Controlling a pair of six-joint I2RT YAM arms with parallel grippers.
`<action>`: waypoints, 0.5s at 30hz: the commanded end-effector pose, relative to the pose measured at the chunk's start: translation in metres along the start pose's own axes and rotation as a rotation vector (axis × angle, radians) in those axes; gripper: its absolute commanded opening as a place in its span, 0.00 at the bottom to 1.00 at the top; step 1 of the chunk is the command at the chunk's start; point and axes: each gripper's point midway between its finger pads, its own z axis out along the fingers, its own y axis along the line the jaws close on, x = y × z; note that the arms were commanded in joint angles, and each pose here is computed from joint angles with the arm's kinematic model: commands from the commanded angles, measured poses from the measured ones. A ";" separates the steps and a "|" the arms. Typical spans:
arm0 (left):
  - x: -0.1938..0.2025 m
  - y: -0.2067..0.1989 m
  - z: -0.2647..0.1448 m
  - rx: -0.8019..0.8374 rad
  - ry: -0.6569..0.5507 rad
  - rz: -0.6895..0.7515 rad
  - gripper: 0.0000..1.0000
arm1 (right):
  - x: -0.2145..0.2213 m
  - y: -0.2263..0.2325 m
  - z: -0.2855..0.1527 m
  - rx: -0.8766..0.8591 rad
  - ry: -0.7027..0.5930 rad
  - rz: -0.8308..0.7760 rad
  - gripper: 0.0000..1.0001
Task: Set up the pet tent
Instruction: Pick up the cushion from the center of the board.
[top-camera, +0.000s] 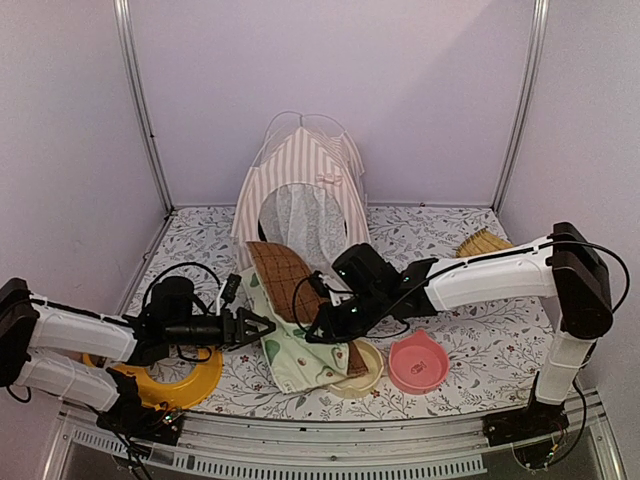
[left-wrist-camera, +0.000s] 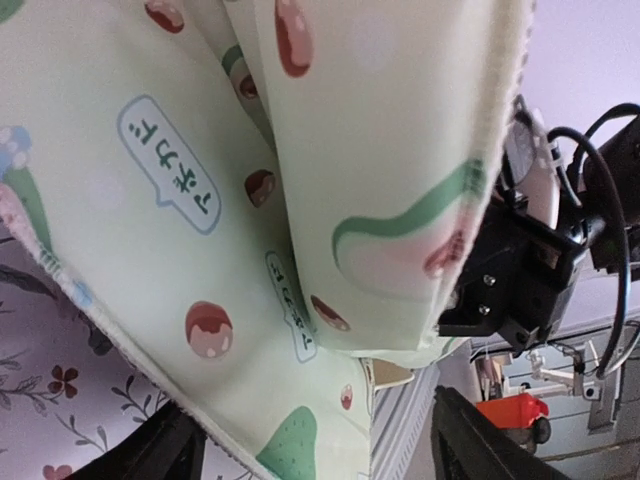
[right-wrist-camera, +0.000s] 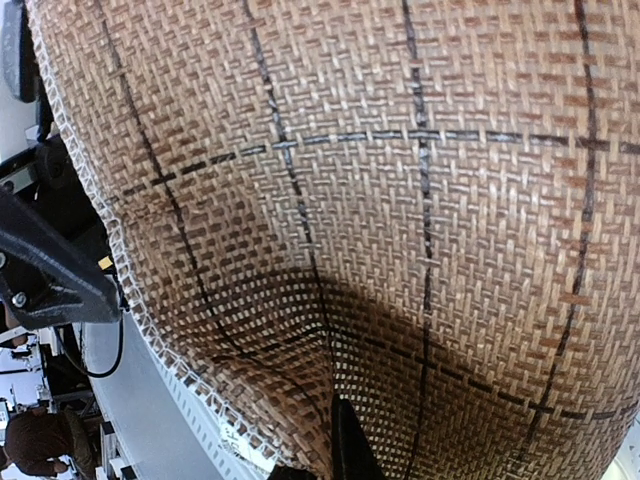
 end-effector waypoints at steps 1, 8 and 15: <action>-0.012 -0.024 -0.007 0.097 -0.075 0.052 0.81 | -0.007 -0.004 0.012 0.014 0.002 0.010 0.00; -0.032 -0.017 0.005 -0.001 -0.087 0.008 0.82 | -0.006 -0.002 0.014 0.026 0.016 -0.026 0.00; -0.049 -0.002 0.011 -0.132 -0.129 -0.031 0.60 | -0.002 0.012 0.013 0.025 0.023 -0.103 0.00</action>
